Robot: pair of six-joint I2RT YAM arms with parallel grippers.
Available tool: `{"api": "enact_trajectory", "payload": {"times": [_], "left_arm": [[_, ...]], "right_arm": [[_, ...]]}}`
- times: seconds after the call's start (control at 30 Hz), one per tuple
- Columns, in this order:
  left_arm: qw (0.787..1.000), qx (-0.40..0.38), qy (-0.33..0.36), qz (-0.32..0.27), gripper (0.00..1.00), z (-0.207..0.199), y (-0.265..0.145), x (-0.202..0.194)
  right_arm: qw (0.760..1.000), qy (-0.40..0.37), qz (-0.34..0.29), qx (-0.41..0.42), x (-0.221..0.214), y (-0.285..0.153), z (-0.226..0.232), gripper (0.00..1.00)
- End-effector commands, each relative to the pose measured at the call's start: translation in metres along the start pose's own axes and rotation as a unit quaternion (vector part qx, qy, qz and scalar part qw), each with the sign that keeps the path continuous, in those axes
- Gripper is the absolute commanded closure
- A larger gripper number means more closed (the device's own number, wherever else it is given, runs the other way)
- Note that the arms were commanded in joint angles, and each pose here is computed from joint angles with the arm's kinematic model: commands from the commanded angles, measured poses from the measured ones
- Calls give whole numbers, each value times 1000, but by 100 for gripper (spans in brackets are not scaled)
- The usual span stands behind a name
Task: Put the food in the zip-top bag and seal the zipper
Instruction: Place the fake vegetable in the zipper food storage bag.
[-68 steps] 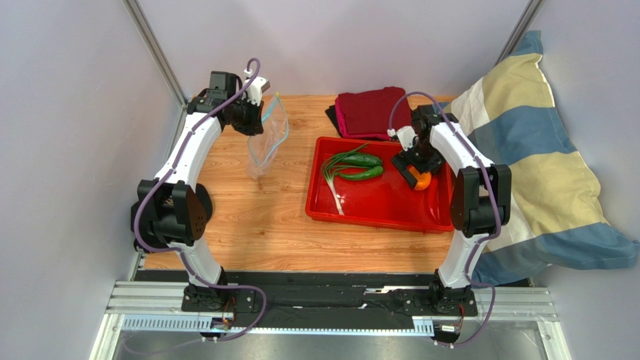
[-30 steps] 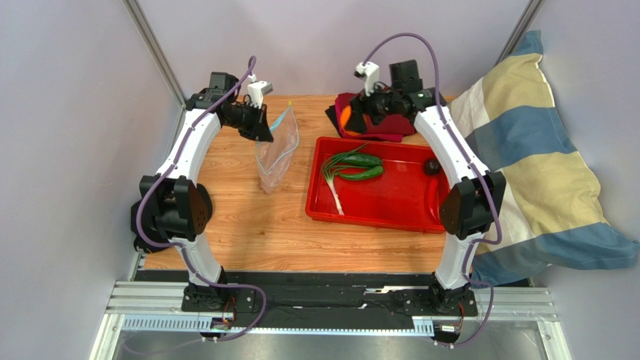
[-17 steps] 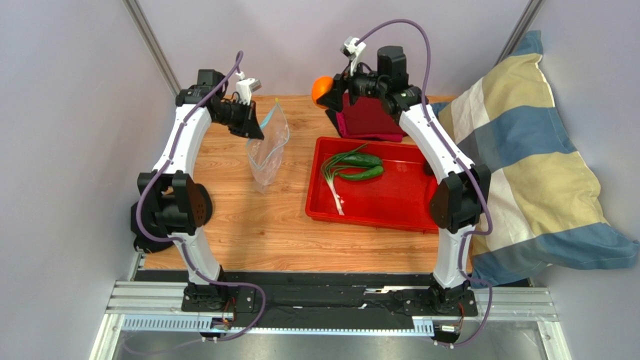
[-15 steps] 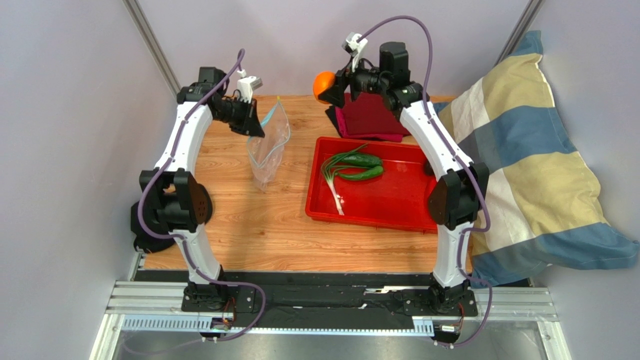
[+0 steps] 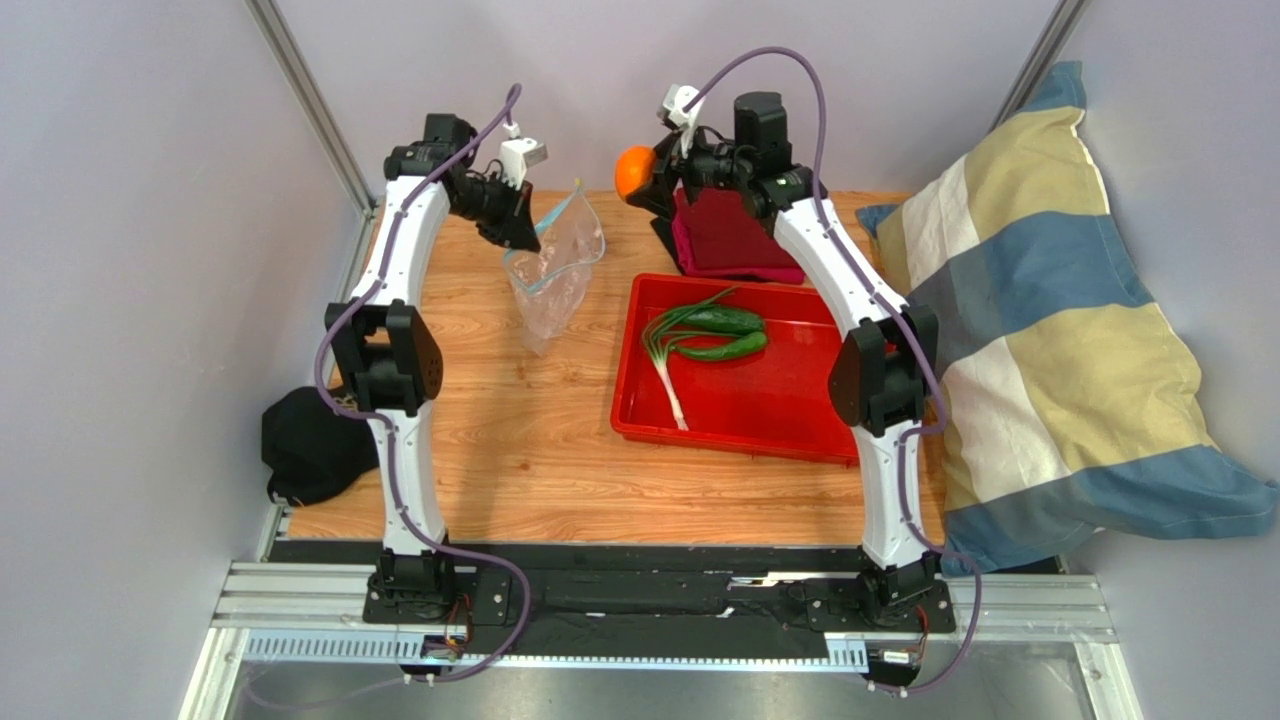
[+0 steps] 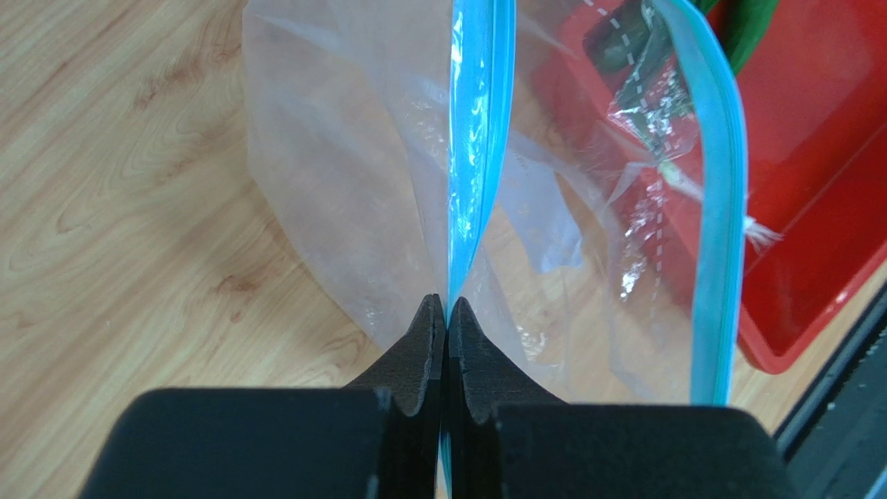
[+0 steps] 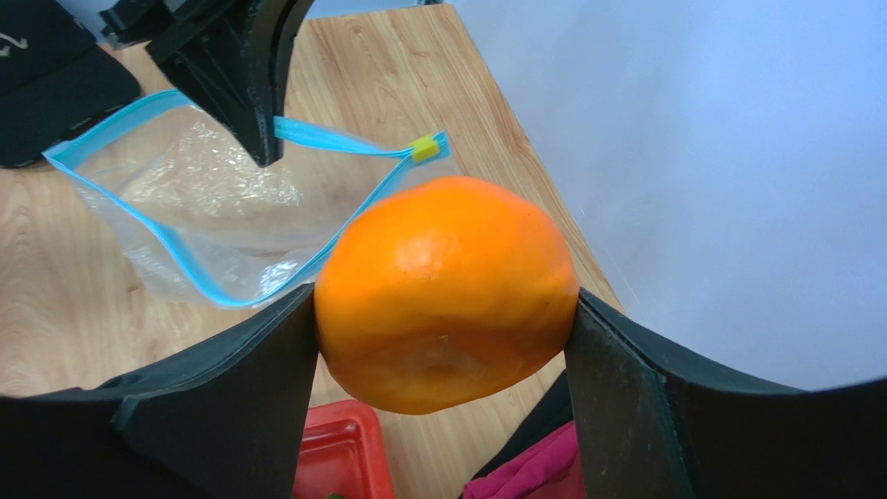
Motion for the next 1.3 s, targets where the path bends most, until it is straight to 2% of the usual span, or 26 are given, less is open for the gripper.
{"api": "enact_trajectory", "payload": {"times": [0.0, 0.13, 0.33, 0.4, 0.6, 0.97, 1.07, 1.17, 1.2, 1.27], "left_arm": [[996, 10, 88, -13, 100, -4, 8, 18], [996, 8, 86, -32, 100, 2, 18, 26], [996, -12, 79, -41, 100, -3, 20, 27], [997, -13, 58, -44, 100, 0, 24, 27], [998, -19, 34, -46, 100, 1, 28, 25], [997, -39, 39, -46, 100, -6, 27, 23], [995, -69, 42, -58, 100, -9, 22, 25], [992, -93, 49, -68, 100, -14, 19, 28], [992, -95, 53, -69, 100, -13, 19, 27], [990, -103, 69, -73, 100, -15, 17, 28]], "right_arm": [[997, -56, -38, -29, 9, 23, -20, 69], [998, -35, -53, -24, 7, 40, -17, 69], [998, -6, -60, 12, 4, 48, 11, 69], [998, 3, -67, 20, 10, 47, 19, 69], [996, -9, -83, 41, 36, 52, 36, 68], [995, -12, -87, 55, 37, 72, 55, 68], [996, -5, -70, 60, 21, 79, 61, 60], [997, -6, -54, 63, 7, 86, 61, 39], [997, 1, -44, 63, 0, 87, 60, 21], [997, 4, -40, 63, -3, 89, 60, 9]]}}
Point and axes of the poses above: each gripper's point midway between its finger pads, its own y axis out along the fingers, its own z axis along the line the jaws close on, x = y × z, the point moved 3 cm from there along -y, back along the fingers, and after that the axes turned 15 degrees about -y, right-handed, at the moved point
